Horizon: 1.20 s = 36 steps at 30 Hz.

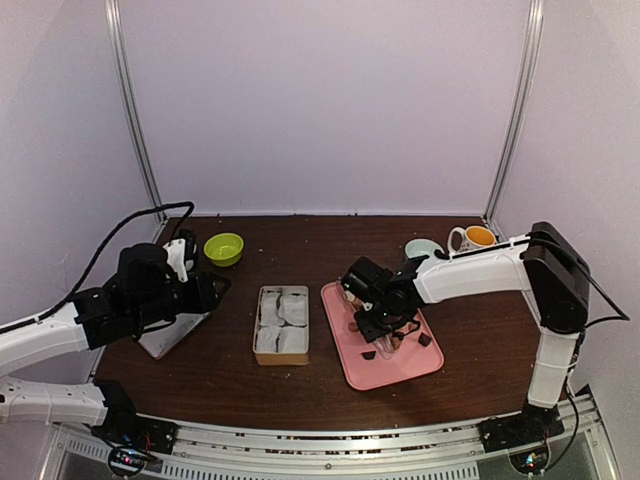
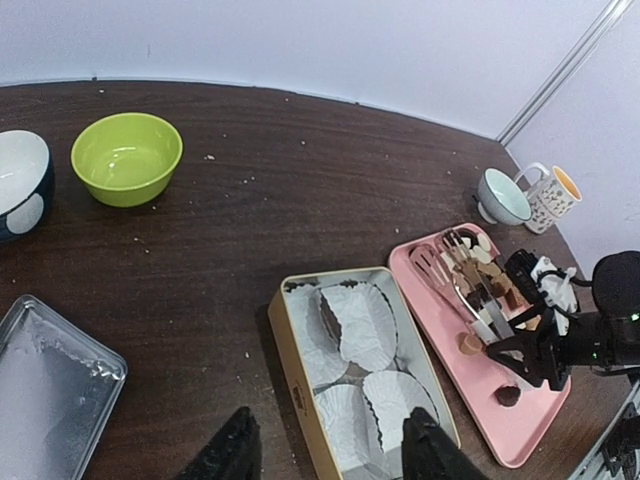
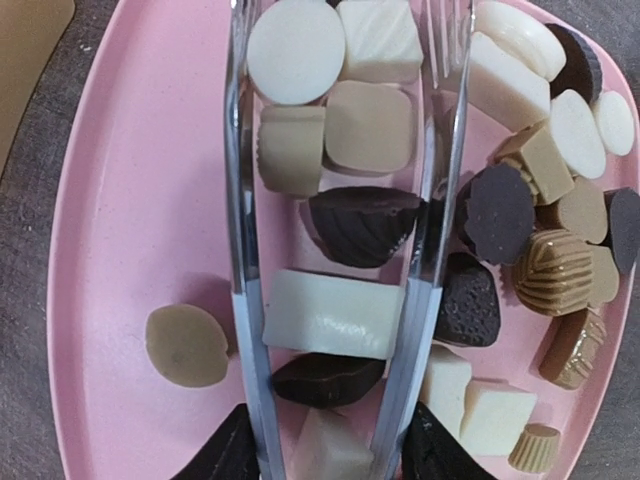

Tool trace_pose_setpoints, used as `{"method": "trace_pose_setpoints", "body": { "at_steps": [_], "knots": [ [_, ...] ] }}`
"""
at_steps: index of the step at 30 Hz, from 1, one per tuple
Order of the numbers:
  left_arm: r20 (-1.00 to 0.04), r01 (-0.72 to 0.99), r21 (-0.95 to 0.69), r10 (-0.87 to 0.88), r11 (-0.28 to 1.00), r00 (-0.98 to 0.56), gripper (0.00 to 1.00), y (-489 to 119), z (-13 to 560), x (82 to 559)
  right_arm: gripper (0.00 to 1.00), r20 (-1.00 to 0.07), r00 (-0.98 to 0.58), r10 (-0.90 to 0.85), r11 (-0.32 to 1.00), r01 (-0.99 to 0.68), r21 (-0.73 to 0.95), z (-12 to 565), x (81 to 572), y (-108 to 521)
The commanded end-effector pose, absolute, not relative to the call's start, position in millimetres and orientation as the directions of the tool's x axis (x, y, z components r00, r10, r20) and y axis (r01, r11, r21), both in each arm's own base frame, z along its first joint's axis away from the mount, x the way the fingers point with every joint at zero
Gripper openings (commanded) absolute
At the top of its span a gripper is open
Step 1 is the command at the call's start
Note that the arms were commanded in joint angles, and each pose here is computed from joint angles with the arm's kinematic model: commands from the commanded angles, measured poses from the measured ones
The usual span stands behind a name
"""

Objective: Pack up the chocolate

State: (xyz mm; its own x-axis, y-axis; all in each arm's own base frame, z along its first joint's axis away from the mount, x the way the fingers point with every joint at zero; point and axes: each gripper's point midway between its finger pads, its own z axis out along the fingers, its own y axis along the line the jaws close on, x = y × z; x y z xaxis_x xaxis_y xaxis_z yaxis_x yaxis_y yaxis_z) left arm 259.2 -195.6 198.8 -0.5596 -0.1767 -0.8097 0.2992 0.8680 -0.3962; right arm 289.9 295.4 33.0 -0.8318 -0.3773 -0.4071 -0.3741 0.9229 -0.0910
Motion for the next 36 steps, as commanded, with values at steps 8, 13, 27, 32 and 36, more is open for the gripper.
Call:
{"method": "trace_pose_setpoints", "body": {
  "at_steps": [8,13,27,32,36],
  "knots": [
    [-0.815,0.314,-0.400,-0.178,0.861,-0.552,0.49,-198.4,200.8,258.8,0.47,-0.538,-0.771,-0.340,0.931,-0.355,-0.079,107.0,294.8,283.5],
    [-0.803,0.358,-0.442,-0.184,0.822,-0.568,0.49,-213.5,203.2,258.4,0.47,-0.553,-0.761,-0.339,0.925,-0.378,-0.047,118.0,285.6,280.6],
    [-0.765,0.563,-0.583,-0.163,0.586,-0.622,0.52,-289.6,235.0,259.5,0.40,-0.695,-0.670,-0.262,0.865,-0.482,0.138,156.8,264.3,288.9],
    [-0.763,0.609,-0.616,-0.186,0.500,-0.619,0.53,-306.6,254.9,259.8,0.29,-0.760,-0.628,-0.169,0.812,-0.526,0.254,188.7,254.8,297.5],
    [-0.755,0.640,-0.643,-0.209,0.421,-0.621,0.53,-317.5,268.6,256.9,0.21,-0.794,-0.600,-0.098,0.758,-0.562,0.332,212.5,247.8,304.0]
  ]
}}
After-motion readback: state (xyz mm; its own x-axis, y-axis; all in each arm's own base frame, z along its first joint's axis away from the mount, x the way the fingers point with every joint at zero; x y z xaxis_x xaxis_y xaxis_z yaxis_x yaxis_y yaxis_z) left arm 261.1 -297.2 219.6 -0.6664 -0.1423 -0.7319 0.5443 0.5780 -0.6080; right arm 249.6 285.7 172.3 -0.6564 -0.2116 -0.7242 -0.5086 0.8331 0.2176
